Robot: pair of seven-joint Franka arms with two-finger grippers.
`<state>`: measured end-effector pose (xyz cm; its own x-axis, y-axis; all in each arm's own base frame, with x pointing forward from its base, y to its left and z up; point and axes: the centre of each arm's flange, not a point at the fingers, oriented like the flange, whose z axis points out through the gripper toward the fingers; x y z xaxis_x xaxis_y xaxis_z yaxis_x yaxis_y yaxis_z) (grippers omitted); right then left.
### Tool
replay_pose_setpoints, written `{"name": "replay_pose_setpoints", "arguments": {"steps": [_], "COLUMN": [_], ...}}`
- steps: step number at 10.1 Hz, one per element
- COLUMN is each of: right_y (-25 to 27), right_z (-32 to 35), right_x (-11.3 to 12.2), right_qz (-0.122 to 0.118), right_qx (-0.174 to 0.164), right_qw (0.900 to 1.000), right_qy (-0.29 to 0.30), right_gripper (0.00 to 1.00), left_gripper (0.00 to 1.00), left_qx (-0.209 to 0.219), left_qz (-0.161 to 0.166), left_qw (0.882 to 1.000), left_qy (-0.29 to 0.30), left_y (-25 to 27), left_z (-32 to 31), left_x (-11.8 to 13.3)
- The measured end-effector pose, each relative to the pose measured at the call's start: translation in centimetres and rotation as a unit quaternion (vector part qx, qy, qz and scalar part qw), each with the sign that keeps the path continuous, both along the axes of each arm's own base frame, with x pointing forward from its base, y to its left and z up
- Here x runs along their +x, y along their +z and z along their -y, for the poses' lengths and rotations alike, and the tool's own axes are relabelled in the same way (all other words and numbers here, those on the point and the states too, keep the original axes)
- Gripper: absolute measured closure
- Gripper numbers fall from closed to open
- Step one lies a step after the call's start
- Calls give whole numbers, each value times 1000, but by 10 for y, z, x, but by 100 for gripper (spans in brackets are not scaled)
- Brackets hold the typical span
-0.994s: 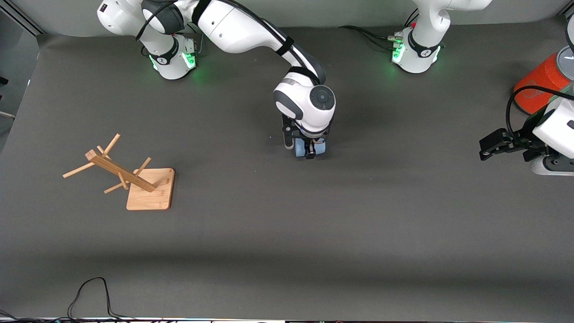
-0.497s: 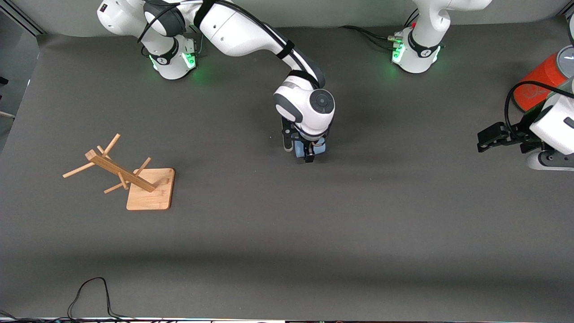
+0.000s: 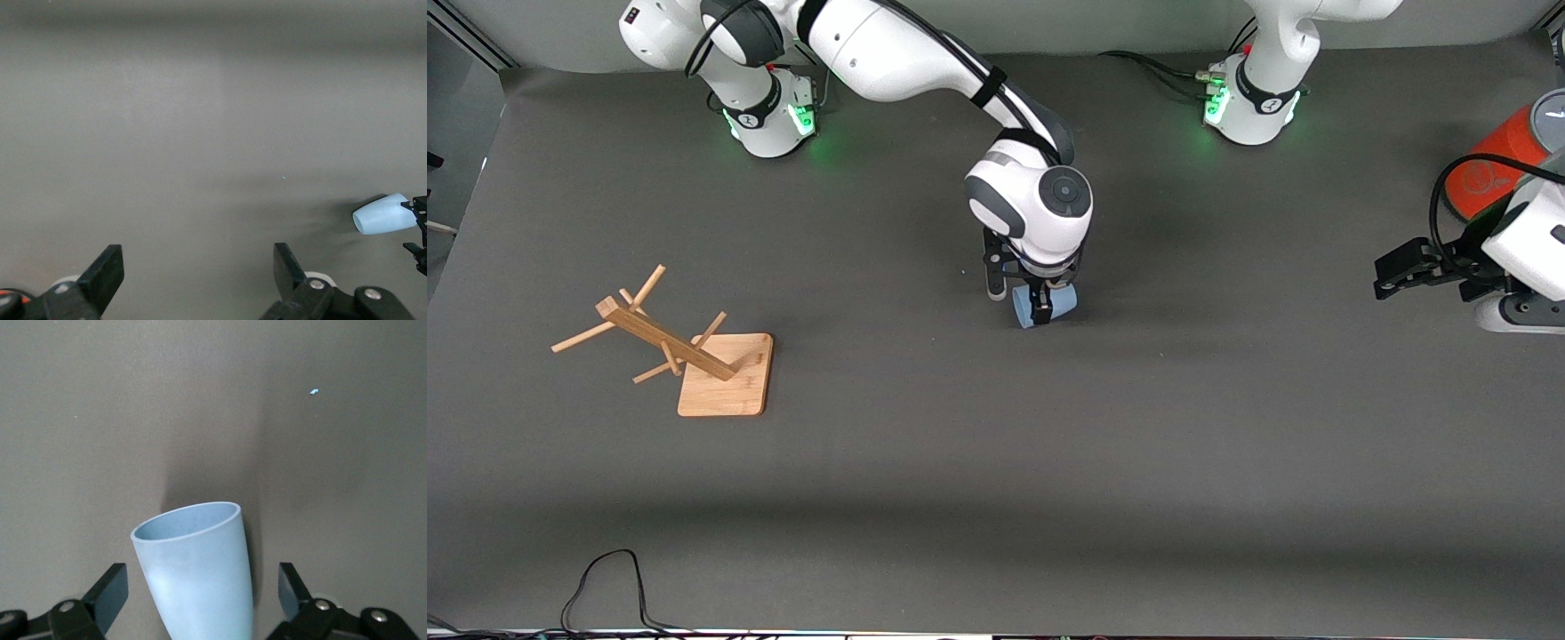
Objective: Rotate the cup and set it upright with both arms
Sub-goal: 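Lower the cup onto its side and open the right gripper, then withdraw the right gripper back toward the wooden rack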
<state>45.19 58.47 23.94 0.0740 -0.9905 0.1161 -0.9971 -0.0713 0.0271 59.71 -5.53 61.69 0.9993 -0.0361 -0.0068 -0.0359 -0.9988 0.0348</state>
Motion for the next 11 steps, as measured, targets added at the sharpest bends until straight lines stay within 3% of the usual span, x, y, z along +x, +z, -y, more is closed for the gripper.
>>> {"name": "replay_pose_setpoints", "arguments": {"steps": [3,5,8,11], "right_y": [4,41,175,290], "right_z": [1,17,99,237], "right_x": [0,9,58,94], "right_qz": [-3,-21,-58,-80], "right_qx": [-2,-19,6,43], "right_qw": [1000,999,994,972], "right_qy": [4,23,88,215], "right_gripper": [0,0,0,0], "left_gripper": [0,0,0,0], "left_qx": [-2,-1,-1,-14], "left_qz": [0,-3,-12,-26], "left_qw": [1000,1000,999,995], "left_qy": [0,6,41,93], "left_y": [0,-2,-5,-13], "left_z": [1,-4,-32,-38], "left_x": [0,0,2,2]}}
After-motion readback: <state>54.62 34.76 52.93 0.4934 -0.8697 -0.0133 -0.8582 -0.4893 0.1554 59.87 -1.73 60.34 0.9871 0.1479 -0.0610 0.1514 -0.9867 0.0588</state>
